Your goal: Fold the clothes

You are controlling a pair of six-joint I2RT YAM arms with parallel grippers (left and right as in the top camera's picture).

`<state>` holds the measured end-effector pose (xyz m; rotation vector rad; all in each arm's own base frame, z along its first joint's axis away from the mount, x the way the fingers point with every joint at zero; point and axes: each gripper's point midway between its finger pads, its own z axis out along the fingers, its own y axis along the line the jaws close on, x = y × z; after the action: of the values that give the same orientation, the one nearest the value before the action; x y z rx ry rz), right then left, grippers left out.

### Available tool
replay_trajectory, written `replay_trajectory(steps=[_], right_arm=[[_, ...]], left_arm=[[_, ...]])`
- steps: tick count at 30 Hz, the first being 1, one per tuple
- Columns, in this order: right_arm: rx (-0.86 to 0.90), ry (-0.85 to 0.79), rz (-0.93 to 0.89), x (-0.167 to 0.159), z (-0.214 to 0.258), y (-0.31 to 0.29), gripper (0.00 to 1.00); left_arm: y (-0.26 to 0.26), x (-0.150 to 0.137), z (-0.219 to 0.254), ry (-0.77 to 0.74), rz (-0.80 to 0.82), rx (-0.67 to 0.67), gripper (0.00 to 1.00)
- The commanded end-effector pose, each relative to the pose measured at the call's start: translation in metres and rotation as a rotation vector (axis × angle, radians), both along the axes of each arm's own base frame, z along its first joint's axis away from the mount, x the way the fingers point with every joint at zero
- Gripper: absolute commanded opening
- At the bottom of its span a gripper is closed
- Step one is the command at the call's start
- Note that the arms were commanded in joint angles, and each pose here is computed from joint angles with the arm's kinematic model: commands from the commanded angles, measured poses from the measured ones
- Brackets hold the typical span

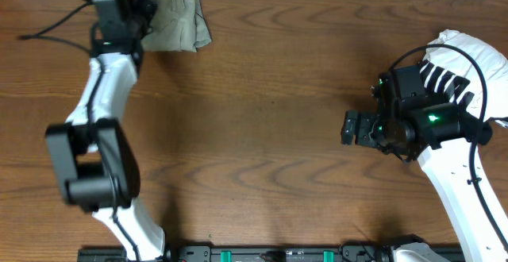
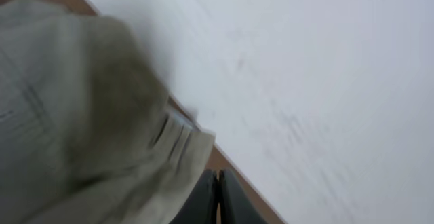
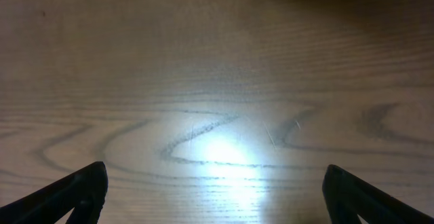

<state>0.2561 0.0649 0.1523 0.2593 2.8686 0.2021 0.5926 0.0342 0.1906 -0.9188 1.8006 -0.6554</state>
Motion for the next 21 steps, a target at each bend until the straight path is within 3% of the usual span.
replay_trajectory(steps=[1,6,12,15,21], right_arm=[[-0.001,-0.016,0.014,-0.001,0.006,-0.001,0.99],[-0.006,-0.017,0.028,-0.001,0.006,-0.001,0.99],[-0.006,-0.017,0.028,-0.001,0.006,-0.001,0.99],[-0.006,-0.016,0.028,-0.001,0.006,-0.001,0.99],[-0.006,-0.013,0.028,-0.002,0.006,-0.001,0.99]], left_arm=[[0.01,0.018,-0.047,0.011,0.06,0.046,0.06],[0.022,0.031,-0.112,0.032,0.119,0.072,0.06],[0.03,0.026,-0.161,0.117,0.095,0.221,0.06],[0.025,0.03,-0.147,0.081,0.054,0.252,0.06],[0.015,0.036,-0.067,-0.06,0.046,0.254,0.06]])
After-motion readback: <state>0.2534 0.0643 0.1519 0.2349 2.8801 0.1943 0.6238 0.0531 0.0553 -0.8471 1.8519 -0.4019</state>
